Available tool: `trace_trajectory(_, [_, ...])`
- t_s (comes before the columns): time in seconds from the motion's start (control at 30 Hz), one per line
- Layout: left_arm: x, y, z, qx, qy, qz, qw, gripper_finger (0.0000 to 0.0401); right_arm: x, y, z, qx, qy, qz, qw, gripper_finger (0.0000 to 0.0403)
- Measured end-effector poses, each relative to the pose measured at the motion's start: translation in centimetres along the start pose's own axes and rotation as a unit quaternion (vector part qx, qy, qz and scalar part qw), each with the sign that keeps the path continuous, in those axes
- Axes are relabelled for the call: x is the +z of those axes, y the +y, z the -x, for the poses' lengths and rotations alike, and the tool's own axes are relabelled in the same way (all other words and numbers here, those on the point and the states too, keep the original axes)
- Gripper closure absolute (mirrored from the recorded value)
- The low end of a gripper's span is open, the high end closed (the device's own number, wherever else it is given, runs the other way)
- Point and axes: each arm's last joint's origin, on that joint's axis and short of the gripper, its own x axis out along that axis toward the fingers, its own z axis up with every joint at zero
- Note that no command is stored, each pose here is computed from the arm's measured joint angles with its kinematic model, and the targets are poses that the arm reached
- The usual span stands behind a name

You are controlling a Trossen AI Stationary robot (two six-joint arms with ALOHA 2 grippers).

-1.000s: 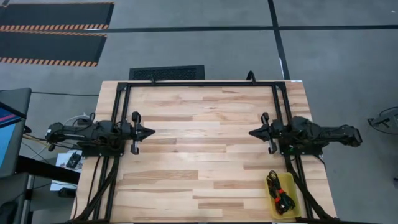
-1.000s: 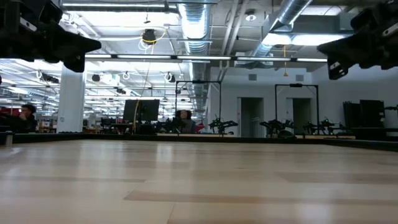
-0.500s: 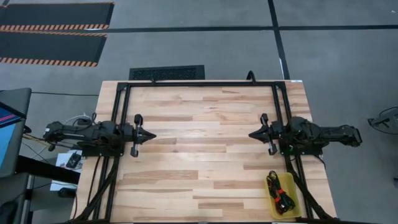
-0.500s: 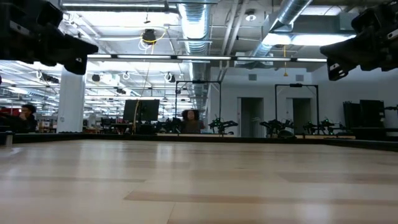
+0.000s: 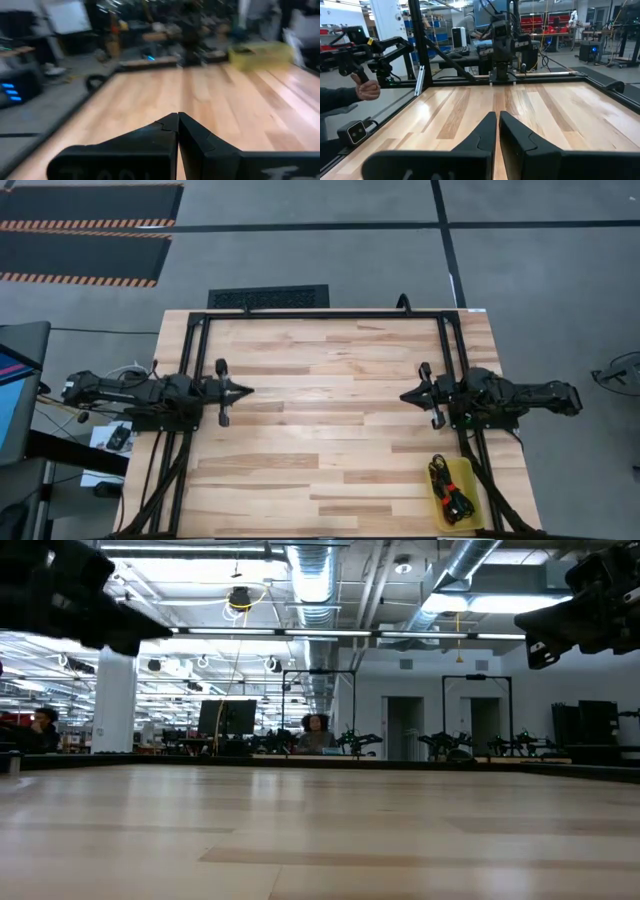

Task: Pick and place USB-C Cables
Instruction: Return to Home Position

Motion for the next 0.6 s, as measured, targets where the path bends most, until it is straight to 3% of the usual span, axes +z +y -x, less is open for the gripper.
trace_trajectory(0.1, [1.1, 0.3, 0.2, 0.030, -0.005, 0.003, 1.000, 0.0401, 0.0, 0.0, 0.0, 0.000, 0.000, 0.000, 1.000, 0.0356])
trace_trajectory(0.27, [1.0, 0.3, 0.2, 0.015, 0.001, 0.007, 1.000, 0.0401, 0.0, 0.0, 0.0, 0.000, 0.000, 0.000, 1.000, 0.0356])
trace_trajectory(0.6, [0.6, 0.1, 0.1, 0.011, -0.084, 0.029, 0.996, 0.0401, 0.0, 0.0, 0.0, 0.001, 0.000, 0.000, 1.000, 0.0356])
